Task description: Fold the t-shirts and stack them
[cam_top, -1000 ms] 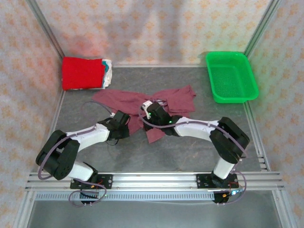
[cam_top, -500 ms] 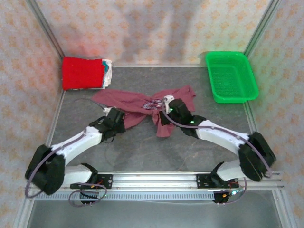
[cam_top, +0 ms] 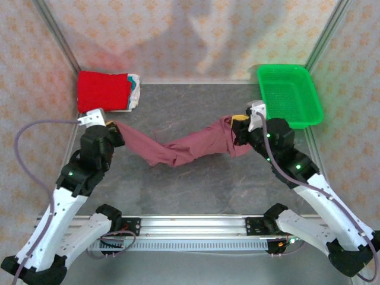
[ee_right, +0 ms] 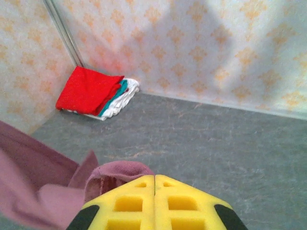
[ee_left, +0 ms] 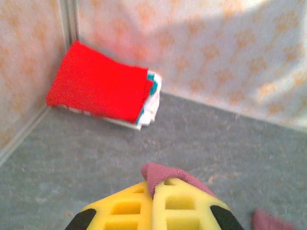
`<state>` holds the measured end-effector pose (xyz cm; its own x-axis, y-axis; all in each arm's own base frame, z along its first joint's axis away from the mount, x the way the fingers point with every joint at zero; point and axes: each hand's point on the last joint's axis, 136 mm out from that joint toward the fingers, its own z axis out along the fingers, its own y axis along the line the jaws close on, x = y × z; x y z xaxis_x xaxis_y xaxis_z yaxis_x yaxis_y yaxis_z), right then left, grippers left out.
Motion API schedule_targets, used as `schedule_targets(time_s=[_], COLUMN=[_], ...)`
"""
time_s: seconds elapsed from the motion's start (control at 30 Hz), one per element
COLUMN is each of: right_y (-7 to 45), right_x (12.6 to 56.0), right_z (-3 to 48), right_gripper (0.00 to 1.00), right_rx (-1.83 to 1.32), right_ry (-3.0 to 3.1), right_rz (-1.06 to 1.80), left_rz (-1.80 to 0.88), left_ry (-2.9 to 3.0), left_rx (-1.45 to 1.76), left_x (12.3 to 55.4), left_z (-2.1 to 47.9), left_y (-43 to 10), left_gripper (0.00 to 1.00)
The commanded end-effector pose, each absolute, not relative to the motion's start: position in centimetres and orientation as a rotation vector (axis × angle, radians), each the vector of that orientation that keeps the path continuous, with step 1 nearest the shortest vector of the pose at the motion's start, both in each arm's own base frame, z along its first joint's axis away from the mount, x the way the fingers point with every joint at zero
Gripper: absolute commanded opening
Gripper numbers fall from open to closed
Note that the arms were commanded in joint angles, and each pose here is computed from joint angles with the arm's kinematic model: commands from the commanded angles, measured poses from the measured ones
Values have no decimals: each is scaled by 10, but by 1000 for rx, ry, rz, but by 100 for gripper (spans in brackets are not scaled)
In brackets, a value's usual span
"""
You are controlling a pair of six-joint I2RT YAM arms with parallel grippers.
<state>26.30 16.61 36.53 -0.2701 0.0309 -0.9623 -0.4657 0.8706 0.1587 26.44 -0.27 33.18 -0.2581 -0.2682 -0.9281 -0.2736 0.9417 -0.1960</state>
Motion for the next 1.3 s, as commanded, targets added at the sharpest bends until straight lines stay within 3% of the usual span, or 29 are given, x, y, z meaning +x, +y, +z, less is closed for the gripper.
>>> schedule_targets(time_s=[0.0, 0.17, 0.33, 0.4, 0.53, 0.67, 0.7, 0.77, 0.83, 0.87, 0.97, 1.03, 1.27], right_y=[141, 100, 65, 60, 54, 38, 41, 51, 59, 63, 89, 121, 248], right_x=[252, 239, 257, 286, 386, 476, 495, 528, 550, 553, 538, 505, 326], right_z=[395, 449, 480, 479, 444, 401, 390, 365, 339, 331, 325, 322, 248], right_gripper=[0, 0, 0, 0, 0, 0, 3, 43, 63, 68, 73, 73, 71], right_rx=[-296, -162, -28, 30, 185, 308, 312, 310, 319, 317, 256, 166, -324], right_ry=[1761, 1648, 1629, 1693, 1859, 1963, 1994, 2047, 2109, 2144, 2167, 2132, 2114], right_rz=[399, 288, 71, 58, 270, 205, 220, 259, 291, 308, 382, 442, 785], left_rz=[99, 86, 144, 190, 221, 270, 269, 250, 235, 229, 232, 246, 262], left_ry=[1789, 1668, 1645, 1655, 1659, 1715, 1746, 1809, 1873, 1901, 1986, 2036, 2109], left_rx=[-387, -417, -432, -439, -439, -477, -483, -487, -498, -505, -524, -533, -592], left_x=[247, 227, 224, 230, 249, 269, 276, 289, 303, 308, 321, 327, 330], left_z=[363, 402, 401, 394, 383, 351, 337, 308, 275, 260, 221, 202, 181], left_y=[16, 28, 37, 39, 36, 42, 42, 37, 33, 31, 28, 27, 36], left_gripper=[0, 0, 0, 0, 0, 0, 0, 0, 0, 0, 0, 0, 0])
